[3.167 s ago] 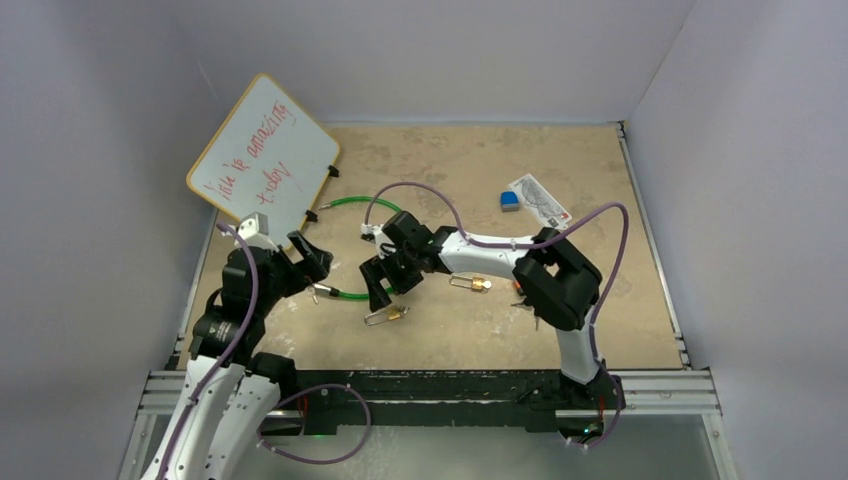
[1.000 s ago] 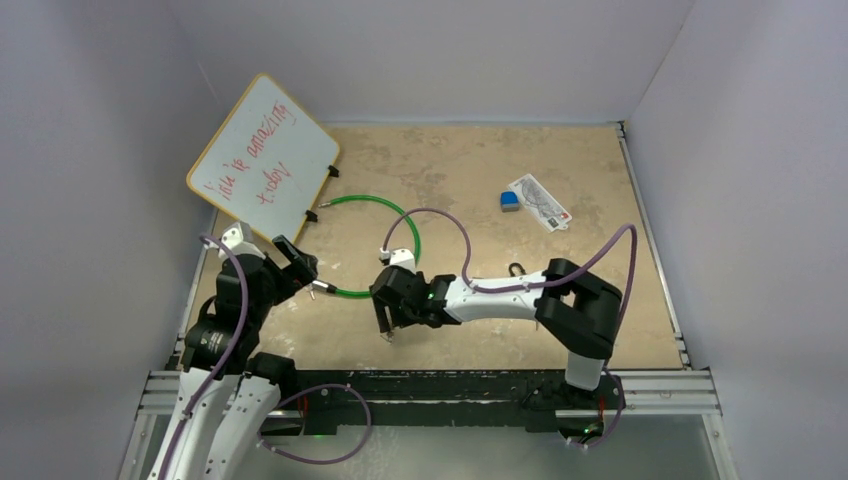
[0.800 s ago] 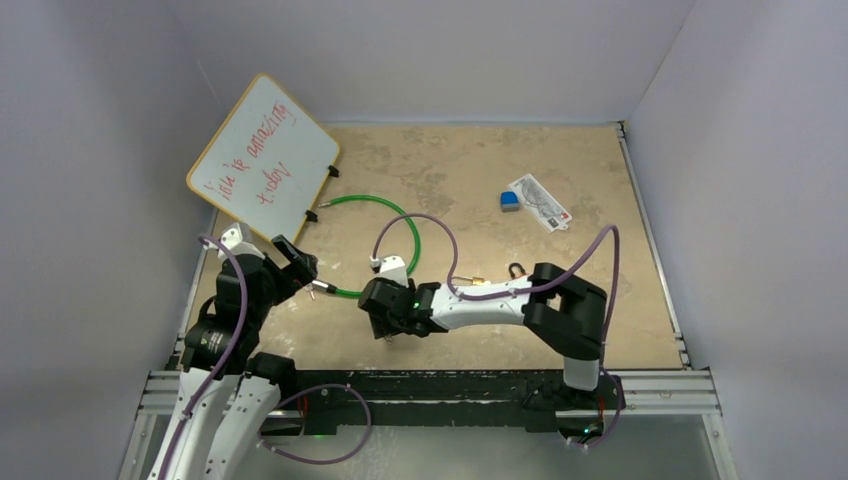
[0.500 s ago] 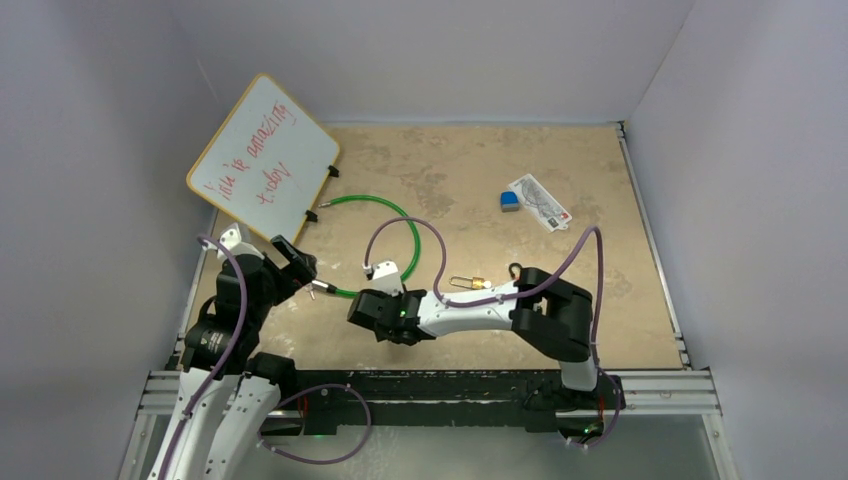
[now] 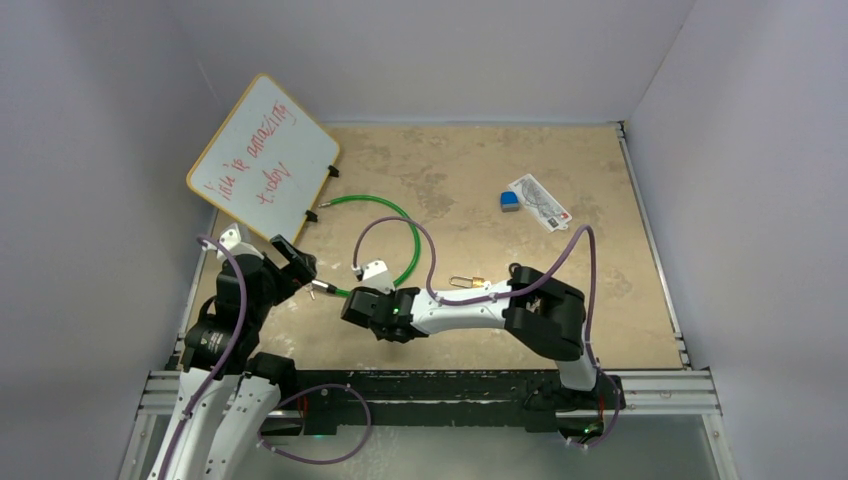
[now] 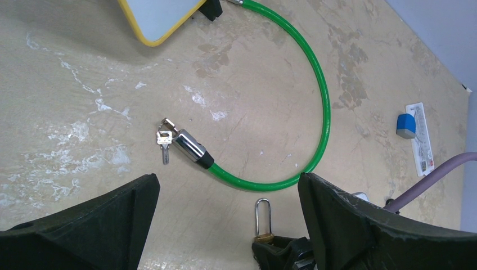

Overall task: Lock with the key
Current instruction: Pick up the lock from the center of the board.

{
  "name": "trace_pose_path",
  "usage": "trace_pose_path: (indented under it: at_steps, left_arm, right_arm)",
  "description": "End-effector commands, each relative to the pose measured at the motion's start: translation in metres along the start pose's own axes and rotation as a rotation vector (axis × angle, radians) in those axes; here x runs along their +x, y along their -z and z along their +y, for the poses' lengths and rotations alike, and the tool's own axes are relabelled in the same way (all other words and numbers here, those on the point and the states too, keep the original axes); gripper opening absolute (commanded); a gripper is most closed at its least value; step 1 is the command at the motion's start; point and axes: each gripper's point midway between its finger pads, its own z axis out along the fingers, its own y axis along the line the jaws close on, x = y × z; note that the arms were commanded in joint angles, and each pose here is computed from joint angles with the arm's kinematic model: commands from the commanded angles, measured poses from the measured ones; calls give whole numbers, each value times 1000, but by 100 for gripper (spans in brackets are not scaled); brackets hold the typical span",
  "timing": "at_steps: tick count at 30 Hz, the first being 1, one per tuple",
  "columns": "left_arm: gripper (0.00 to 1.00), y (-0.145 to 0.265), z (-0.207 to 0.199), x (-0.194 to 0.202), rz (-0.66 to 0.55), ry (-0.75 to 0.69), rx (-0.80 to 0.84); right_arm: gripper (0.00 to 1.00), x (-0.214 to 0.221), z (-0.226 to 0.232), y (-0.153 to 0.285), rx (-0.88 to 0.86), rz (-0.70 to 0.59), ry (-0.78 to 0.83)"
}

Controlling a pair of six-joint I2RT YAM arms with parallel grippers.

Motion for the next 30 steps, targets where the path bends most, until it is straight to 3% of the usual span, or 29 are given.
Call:
trace_pose_path:
  at_steps: [1, 4, 6, 11, 21, 30]
  left_arm:
    - [100, 1, -4, -5, -16, 16, 11]
    - [100, 1, -11, -6, -14, -13, 52]
    - [100, 3, -35, -5, -2, -87, 190]
    - [100, 20, -89, 3, 3, -224, 549]
    - [98, 62, -158, 45, 255, -382, 1145]
    - [97, 82, -173, 56, 322, -577, 1335]
  right_arm:
    - [28, 16, -12, -3, 33, 48, 78]
    - [13, 6, -12, 12, -18, 9, 94]
    - [8, -4, -4, 30, -133, -41, 134]
    - [8, -45, 3, 93, -532, -250, 116]
    - [10, -70, -62, 176, -889, -302, 144]
    - [3, -60, -66, 230, -1096, -206, 249]
